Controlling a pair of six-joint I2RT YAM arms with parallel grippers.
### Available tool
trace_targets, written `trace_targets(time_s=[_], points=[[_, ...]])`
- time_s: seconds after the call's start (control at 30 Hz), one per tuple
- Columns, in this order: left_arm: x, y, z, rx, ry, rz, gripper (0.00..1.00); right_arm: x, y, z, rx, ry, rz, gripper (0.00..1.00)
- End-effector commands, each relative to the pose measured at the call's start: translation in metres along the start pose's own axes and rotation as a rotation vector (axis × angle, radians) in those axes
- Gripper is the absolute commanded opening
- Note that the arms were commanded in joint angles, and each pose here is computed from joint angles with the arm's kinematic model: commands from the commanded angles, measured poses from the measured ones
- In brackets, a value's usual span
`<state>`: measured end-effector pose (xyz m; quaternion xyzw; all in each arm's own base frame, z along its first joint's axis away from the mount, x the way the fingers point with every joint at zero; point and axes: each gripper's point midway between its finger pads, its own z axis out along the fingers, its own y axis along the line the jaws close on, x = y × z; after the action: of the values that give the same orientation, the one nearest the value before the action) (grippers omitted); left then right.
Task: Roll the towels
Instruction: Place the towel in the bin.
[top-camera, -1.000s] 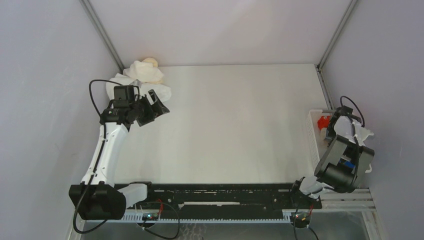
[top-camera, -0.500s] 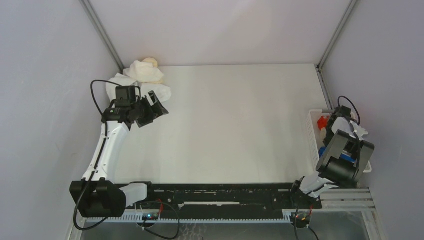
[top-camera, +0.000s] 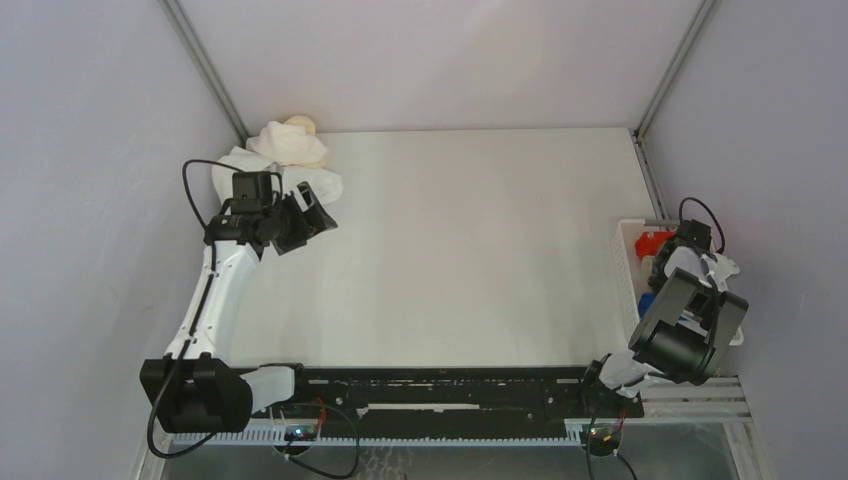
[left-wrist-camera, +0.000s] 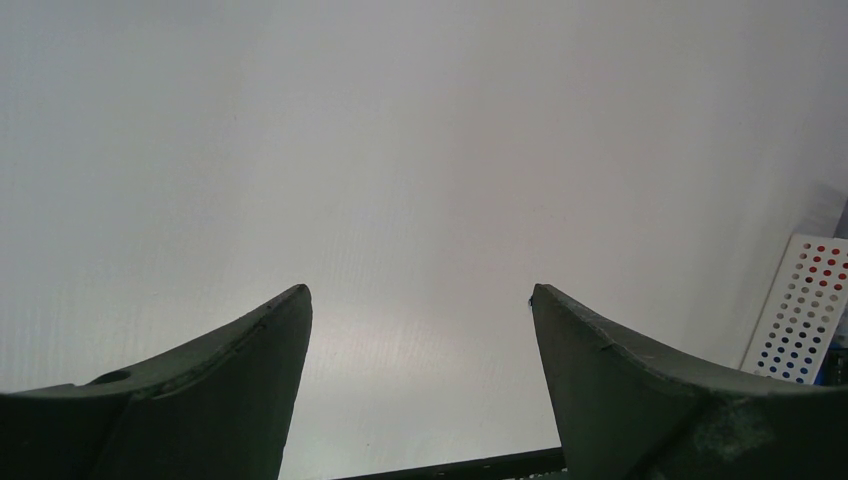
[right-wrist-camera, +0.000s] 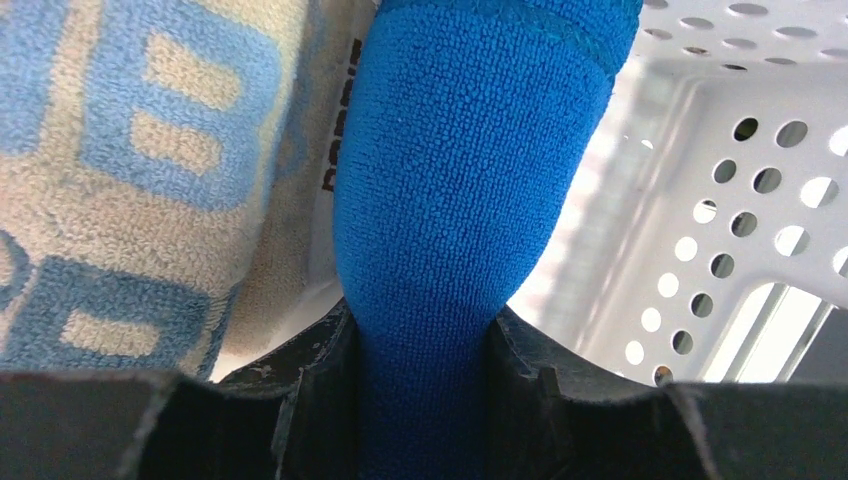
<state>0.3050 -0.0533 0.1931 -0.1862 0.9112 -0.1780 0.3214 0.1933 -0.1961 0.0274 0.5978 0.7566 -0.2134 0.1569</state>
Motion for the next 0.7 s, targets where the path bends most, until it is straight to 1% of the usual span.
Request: trace_targets(time_s=[0.0,0.3,0.33,0.47,0.67], points=[[-0.002,0.005,0.005,-0.007,-0.018,0.025,0.86,-0.007,0.022,-0.001,-0.127,-0.023,0.015,0.21],[-0.002,0.005,0.005,-0.005,-0.018,0.025,0.86,-0.004,0.038,-0.001,-0.220,-0.013,-0.001,0.26],[-0.002,0.005,0.005,-0.006,-0.018,0.025,0.85,-0.004,0.039,-0.001,-0.224,-0.014,-0.002,0.28],[-0.002,0.004,0.005,-0.002,-0.016,0.025,0.85,-0.003,0.035,-0.001,-0.213,0.002,0.015,0.40],[-0.002,0.004,0.004,-0.001,-0.017,0.025,0.85,-0.011,0.024,-0.012,-0.193,-0.042,0.063,0.51]])
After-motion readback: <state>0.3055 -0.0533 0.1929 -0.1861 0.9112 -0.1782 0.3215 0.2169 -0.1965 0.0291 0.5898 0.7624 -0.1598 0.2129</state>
